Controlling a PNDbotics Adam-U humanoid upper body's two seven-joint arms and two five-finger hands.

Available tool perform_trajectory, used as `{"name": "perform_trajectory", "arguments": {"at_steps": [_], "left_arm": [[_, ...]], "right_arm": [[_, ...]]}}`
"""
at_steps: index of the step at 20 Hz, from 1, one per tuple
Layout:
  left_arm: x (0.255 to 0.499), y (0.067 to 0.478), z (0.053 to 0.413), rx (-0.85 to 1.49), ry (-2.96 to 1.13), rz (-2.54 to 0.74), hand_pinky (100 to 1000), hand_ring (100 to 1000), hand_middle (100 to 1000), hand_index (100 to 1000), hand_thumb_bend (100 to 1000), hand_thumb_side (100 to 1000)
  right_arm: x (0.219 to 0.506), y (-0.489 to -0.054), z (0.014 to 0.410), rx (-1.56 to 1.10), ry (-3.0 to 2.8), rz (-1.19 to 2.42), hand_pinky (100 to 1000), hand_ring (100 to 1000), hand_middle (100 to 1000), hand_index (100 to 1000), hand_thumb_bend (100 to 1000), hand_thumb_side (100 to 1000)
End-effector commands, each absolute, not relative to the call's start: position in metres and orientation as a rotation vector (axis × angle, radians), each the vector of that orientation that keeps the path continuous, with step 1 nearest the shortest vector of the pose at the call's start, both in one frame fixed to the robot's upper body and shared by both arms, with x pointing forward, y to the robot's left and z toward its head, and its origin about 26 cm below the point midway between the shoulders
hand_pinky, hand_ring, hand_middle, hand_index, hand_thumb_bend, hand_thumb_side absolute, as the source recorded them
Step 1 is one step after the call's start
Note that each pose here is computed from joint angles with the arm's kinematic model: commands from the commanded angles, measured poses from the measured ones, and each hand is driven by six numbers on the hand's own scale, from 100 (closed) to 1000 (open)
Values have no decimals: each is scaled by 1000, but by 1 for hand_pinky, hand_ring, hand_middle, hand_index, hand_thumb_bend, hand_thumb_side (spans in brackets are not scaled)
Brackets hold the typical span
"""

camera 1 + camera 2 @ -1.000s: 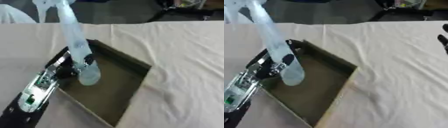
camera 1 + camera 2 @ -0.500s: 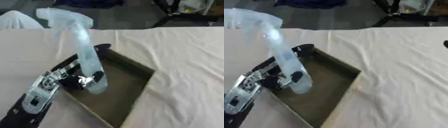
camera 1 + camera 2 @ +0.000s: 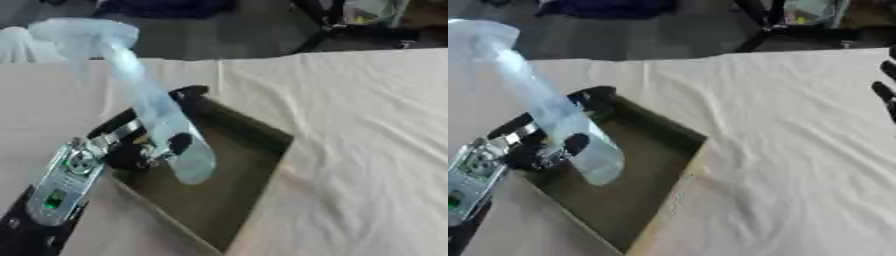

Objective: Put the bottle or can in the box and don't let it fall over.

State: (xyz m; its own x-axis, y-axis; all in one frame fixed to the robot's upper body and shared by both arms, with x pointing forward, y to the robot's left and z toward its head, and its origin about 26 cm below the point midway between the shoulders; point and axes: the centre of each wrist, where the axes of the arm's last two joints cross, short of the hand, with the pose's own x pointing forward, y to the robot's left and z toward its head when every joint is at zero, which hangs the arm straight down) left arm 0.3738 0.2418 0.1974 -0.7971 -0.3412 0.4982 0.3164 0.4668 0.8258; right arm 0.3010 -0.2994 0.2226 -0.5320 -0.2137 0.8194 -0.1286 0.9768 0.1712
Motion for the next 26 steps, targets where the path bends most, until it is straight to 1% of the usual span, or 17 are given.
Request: {"name": "perform_trajectory", "arguments": {"at_steps": [1,3,4,6,7,8,9,10,11,12,16,17,18,20,22,24,26], "left_arm": [[370,255,209,71,-2077,-1369,1000,1000,1000,877,100,686],[370,259,207,63,-2050,-1363,1000,1000,1000,877,100,616],[370,260,206,62,-2043,-1361,1000,1000,1000,873,100,502],[369,262,204,57,-2033,-1355,1000,1000,1000,872,100,494],[369,263,205,55,-2032,-1353,1000,1000,1000,873,100,562],[369,263,205,56,-2036,-1348,1000,1000,1000,874,100,759],[369,264,208,66,-2053,-1334,1000,1000,1000,875,100,802],[368,264,210,76,-2066,-1322,1000,1000,1000,876,128,814],[369,263,210,84,-2073,-1310,1000,1000,1000,876,214,847],[370,261,209,91,-2075,-1298,1000,1000,1000,876,214,847],[379,250,202,154,-2096,-1244,1000,1000,1000,882,130,798],[383,245,197,158,-2082,-1237,1000,1000,1000,877,100,766],[387,241,193,158,-2067,-1236,1000,1000,1000,871,100,715],[395,232,183,150,-2033,-1241,1000,1000,1000,866,100,530],[402,224,175,124,-1999,-1257,1000,1000,1000,869,100,443],[405,220,169,99,-1976,-1272,1000,1000,1000,872,100,428],[407,221,166,87,-1953,-1284,1000,1000,1000,908,100,423]], "right_arm": [[296,-304,235,213,-2177,-104,1000,1000,889,1000,100,534],[296,-305,235,216,-2176,-113,1000,1000,889,1000,100,534],[296,-305,235,216,-2175,-115,1000,1000,888,1000,100,533],[296,-306,235,213,-2175,-115,1000,1000,889,1000,100,532],[296,-306,234,211,-2172,-114,1000,1000,889,1000,100,533],[296,-306,234,208,-2168,-112,1000,1000,889,1000,100,532],[295,-307,233,205,-2165,-110,1000,1000,889,1000,100,532],[295,-307,232,202,-2164,-108,1000,1000,890,1000,100,533],[295,-306,232,203,-2164,-107,1000,1000,889,1000,100,531],[295,-306,232,206,-2165,-108,1000,1000,889,1000,100,531],[296,-304,233,225,-2166,-108,1000,1000,888,1000,100,531],[296,-304,234,230,-2167,-107,1000,1000,888,1000,100,532],[297,-303,234,234,-2166,-107,1000,1000,888,1000,100,534],[297,-302,234,239,-2163,-110,1000,1000,888,1000,100,534],[297,-302,234,245,-2162,-110,1000,1000,887,1000,100,535],[297,-301,234,249,-2163,-112,1000,1000,886,1000,100,536],[297,-301,235,251,-2164,-114,1000,1000,885,1000,100,537]]}}
